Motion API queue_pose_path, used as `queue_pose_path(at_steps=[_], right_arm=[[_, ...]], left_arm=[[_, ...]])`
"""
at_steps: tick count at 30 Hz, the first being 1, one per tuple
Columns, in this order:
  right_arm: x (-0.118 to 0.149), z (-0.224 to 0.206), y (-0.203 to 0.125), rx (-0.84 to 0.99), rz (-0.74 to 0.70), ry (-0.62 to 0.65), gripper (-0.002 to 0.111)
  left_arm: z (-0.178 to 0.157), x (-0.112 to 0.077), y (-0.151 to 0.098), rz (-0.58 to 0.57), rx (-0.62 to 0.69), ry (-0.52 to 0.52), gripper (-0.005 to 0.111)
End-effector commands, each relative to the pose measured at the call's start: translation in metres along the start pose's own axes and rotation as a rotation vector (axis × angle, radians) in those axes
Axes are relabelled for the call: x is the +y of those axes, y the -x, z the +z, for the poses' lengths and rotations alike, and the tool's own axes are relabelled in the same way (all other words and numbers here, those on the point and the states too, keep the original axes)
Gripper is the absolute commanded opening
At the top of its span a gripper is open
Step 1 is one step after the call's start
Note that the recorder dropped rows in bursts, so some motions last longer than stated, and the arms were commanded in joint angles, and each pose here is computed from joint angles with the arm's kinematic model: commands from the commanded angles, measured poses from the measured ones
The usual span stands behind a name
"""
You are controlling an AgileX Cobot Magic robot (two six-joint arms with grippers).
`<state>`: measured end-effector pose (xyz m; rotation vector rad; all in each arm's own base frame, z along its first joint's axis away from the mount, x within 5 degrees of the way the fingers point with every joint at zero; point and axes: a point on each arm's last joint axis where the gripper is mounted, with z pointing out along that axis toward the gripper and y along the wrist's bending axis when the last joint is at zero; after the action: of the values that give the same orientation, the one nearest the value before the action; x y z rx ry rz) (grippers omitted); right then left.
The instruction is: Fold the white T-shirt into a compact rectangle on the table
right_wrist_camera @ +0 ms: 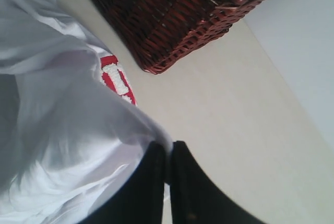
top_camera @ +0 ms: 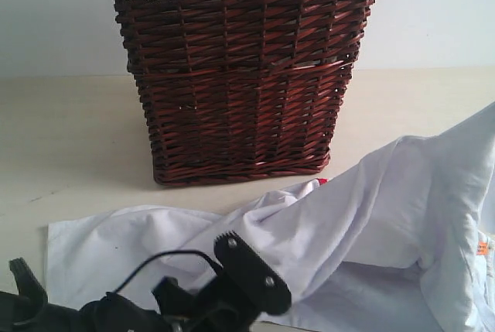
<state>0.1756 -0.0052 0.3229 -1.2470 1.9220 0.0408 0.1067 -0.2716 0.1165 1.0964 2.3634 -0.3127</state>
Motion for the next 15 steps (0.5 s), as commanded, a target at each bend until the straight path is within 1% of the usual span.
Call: queue_pose_path(at_steps=[1, 3, 5, 7, 8, 9, 10, 11, 12, 13, 14, 15], right_arm=[[0.001, -0.004, 0.004, -0.017, -0.002, 0.010, 0.000], [0.001, -0.004, 0.003, -0.013, -0.004, 0.010, 0.000], [0.001, -0.004, 0.003, -0.011, -0.005, 0.010, 0.000], [0.001, -0.004, 0.003, -0.009, -0.006, 0.011, 0.000], [0.002, -0.004, 0.003, -0.010, -0.006, 0.012, 0.000], [0.002, -0.004, 0.003, -0.010, -0.006, 0.012, 0.000], [0.002, -0.004, 0.003, -0.010, -0.006, 0.012, 0.000], [0.001, -0.004, 0.003, -0.008, -0.007, 0.012, 0.000], [0.002, -0.004, 0.003, -0.008, -0.007, 0.014, 0.000], [0.002, -0.004, 0.003, -0.008, -0.007, 0.014, 0.000], [0.002, -0.004, 0.003, -0.007, -0.007, 0.014, 0.000], [0.002, -0.004, 0.003, -0.005, -0.009, 0.014, 0.000]], left_arm=[[-0.007, 0.041, 0.009, -0.072, -0.081, 0.428, 0.000], [-0.008, 0.054, 0.005, -0.083, -0.068, 0.501, 0.000], [-0.006, 0.067, -0.002, -0.113, -0.038, 0.516, 0.000], [-0.005, 0.080, -0.008, -0.180, -0.017, 0.540, 0.000], [-0.005, 0.095, -0.011, -0.234, -0.005, 0.570, 0.000], [-0.005, 0.101, -0.010, -0.212, -0.013, 0.577, 0.000], [-0.002, 0.113, -0.004, -0.124, -0.039, 0.552, 0.000], [-0.001, 0.117, -0.001, -0.086, -0.049, 0.526, 0.000], [0.003, 0.126, 0.001, -0.084, -0.053, 0.457, 0.000], [0.003, 0.131, -0.001, -0.134, -0.046, 0.449, 0.000], [0.001, 0.138, -0.004, -0.254, -0.036, 0.454, 0.000], [-0.002, 0.139, -0.004, -0.291, -0.041, 0.477, 0.000]])
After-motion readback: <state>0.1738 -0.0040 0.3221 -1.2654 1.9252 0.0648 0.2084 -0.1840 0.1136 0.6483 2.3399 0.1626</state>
